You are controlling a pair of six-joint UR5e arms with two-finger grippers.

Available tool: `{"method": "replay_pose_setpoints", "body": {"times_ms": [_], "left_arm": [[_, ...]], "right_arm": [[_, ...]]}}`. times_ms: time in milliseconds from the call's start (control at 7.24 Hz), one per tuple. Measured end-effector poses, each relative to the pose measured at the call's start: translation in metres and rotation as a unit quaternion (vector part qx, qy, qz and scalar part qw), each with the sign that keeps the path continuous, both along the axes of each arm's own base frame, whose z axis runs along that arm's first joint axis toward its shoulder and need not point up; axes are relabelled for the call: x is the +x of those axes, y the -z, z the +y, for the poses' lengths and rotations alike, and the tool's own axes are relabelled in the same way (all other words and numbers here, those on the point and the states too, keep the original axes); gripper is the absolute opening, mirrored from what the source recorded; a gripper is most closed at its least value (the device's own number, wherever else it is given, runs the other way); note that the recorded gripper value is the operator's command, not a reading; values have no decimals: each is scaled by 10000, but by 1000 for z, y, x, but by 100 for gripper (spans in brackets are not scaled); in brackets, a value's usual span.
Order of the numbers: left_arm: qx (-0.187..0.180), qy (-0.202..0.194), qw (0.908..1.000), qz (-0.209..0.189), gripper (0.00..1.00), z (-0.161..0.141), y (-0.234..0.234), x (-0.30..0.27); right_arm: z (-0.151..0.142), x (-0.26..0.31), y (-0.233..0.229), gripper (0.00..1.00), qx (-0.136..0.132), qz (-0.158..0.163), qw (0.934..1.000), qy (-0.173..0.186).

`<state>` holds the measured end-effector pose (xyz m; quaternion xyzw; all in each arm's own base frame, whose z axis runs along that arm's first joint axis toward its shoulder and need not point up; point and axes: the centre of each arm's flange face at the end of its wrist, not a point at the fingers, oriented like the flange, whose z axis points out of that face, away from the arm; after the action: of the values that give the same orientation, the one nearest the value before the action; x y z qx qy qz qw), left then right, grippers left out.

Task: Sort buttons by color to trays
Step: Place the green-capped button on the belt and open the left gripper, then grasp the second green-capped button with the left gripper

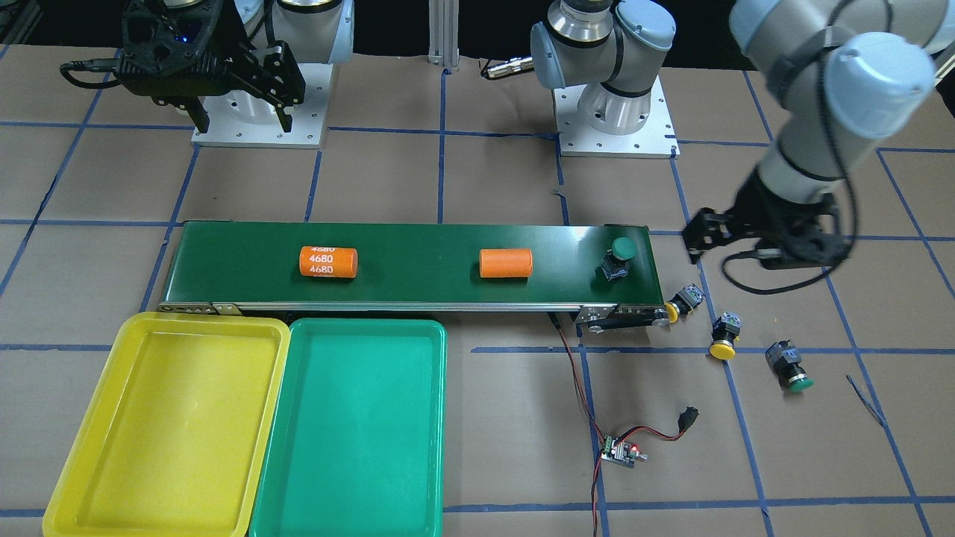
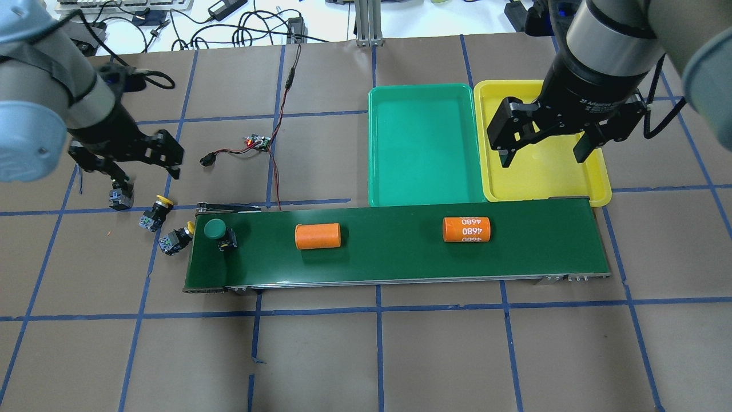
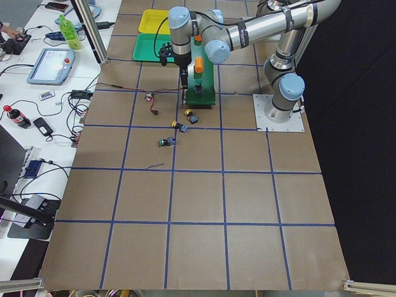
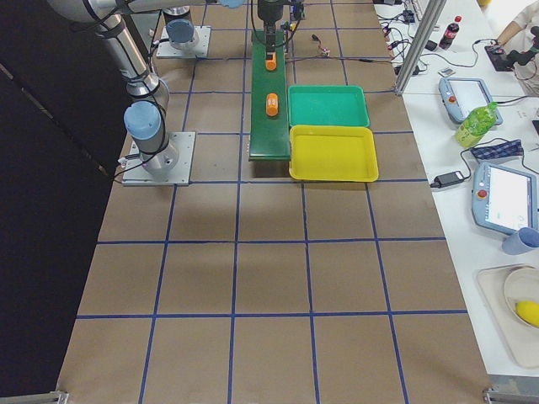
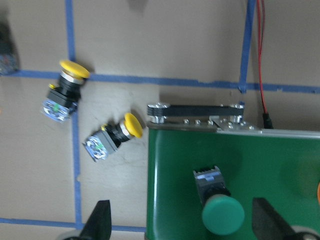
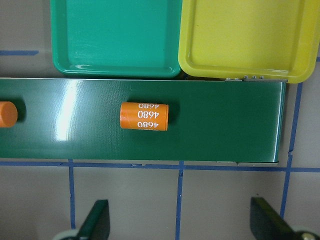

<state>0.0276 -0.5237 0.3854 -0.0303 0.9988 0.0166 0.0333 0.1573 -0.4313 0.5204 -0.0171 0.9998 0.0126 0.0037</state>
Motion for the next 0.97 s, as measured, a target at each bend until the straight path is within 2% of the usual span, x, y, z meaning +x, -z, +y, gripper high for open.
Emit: {"method": "replay_pose_setpoints", "body": {"times_ms": [415, 691, 967], "left_arm": [[-118, 353, 9993, -39, 100, -28, 52, 133], [39, 609, 9981, 69, 100, -40, 107, 173], [137, 592, 9975, 361, 98, -47, 148, 182]], "right_arm": [[0, 0, 0, 100, 1, 1, 10000, 6], [0, 0, 0, 100, 3, 3, 10000, 0], [0, 1, 0, 100, -2, 3, 10000, -4]]}}
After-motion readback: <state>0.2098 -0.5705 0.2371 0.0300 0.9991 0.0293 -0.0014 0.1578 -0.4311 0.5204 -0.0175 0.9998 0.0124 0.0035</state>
